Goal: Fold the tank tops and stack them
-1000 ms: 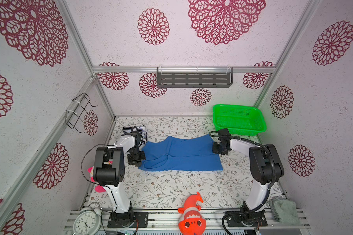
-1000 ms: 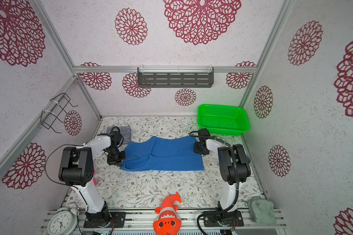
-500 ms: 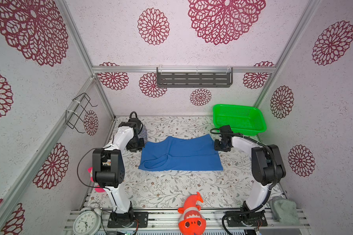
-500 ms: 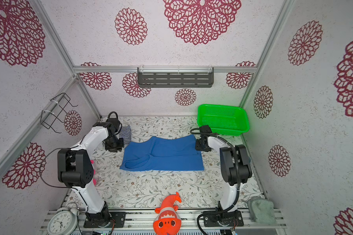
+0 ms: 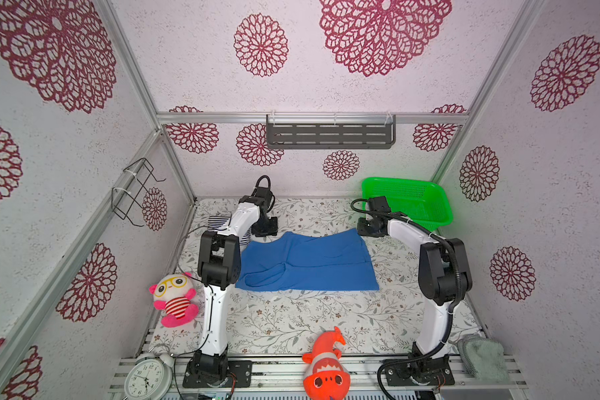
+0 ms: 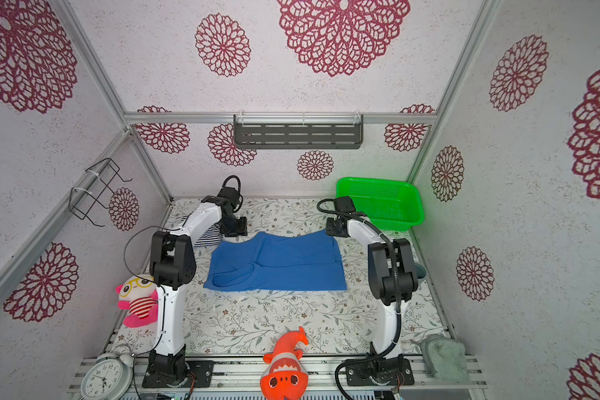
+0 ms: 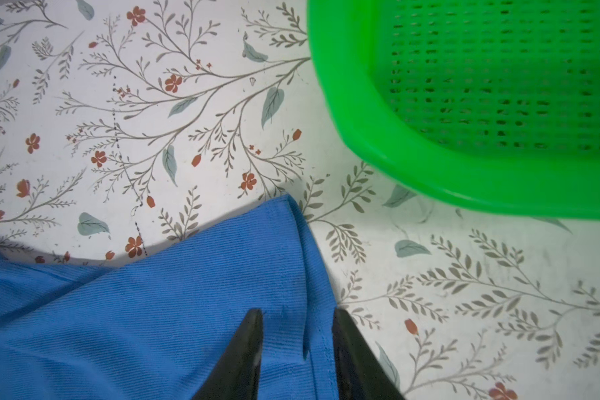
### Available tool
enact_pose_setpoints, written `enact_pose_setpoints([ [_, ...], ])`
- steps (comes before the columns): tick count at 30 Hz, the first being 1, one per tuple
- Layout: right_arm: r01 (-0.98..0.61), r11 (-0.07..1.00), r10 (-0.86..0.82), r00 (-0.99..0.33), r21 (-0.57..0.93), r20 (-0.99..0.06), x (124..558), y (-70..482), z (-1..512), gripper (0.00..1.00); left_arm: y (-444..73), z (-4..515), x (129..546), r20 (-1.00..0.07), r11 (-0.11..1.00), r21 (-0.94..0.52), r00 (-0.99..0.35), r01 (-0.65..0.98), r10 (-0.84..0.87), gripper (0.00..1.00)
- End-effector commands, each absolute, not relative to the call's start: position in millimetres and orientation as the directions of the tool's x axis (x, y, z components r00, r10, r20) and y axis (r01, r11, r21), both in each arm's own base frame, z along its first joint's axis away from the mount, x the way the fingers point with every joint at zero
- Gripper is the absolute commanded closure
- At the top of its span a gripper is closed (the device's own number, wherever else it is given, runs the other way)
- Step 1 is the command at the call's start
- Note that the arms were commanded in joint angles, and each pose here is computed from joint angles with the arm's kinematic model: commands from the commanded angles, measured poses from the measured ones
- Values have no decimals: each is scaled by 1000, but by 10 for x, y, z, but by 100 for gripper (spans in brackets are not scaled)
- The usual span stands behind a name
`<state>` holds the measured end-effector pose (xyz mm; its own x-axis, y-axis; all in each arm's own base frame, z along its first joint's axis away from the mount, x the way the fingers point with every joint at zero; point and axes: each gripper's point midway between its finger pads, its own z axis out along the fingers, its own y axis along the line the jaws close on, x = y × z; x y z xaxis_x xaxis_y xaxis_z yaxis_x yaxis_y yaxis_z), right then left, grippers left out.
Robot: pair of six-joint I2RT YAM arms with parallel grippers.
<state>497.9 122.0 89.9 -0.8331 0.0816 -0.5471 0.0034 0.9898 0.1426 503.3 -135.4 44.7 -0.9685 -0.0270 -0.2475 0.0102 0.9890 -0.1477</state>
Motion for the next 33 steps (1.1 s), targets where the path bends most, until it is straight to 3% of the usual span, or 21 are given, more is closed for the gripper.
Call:
enact_pose_setpoints([
  [1,-16,991,61,-820,130,-570,5045,1259,995,64,-1595,553,5251,-340,975,-216,-940,44,-33,49],
  [9,-2,992,70,-823,128,-563,5071,1240,874,64,-1882,322,5382,-346,954,-296,-936,39,-69,46],
  [18,7,991,82,-806,130,-586,5244,1226,789,64,-2008,80,5273,-276,953,-299,-960,45,-42,48],
  [28,-18,991,62,-814,133,-577,5477,1326,649,62,-2102,-53,5145,-226,950,-310,-974,41,-32,93],
  [33,-26,992,46,-832,123,-553,5539,1349,499,64,-2087,-3,5125,-231,950,-308,-972,45,-29,100],
])
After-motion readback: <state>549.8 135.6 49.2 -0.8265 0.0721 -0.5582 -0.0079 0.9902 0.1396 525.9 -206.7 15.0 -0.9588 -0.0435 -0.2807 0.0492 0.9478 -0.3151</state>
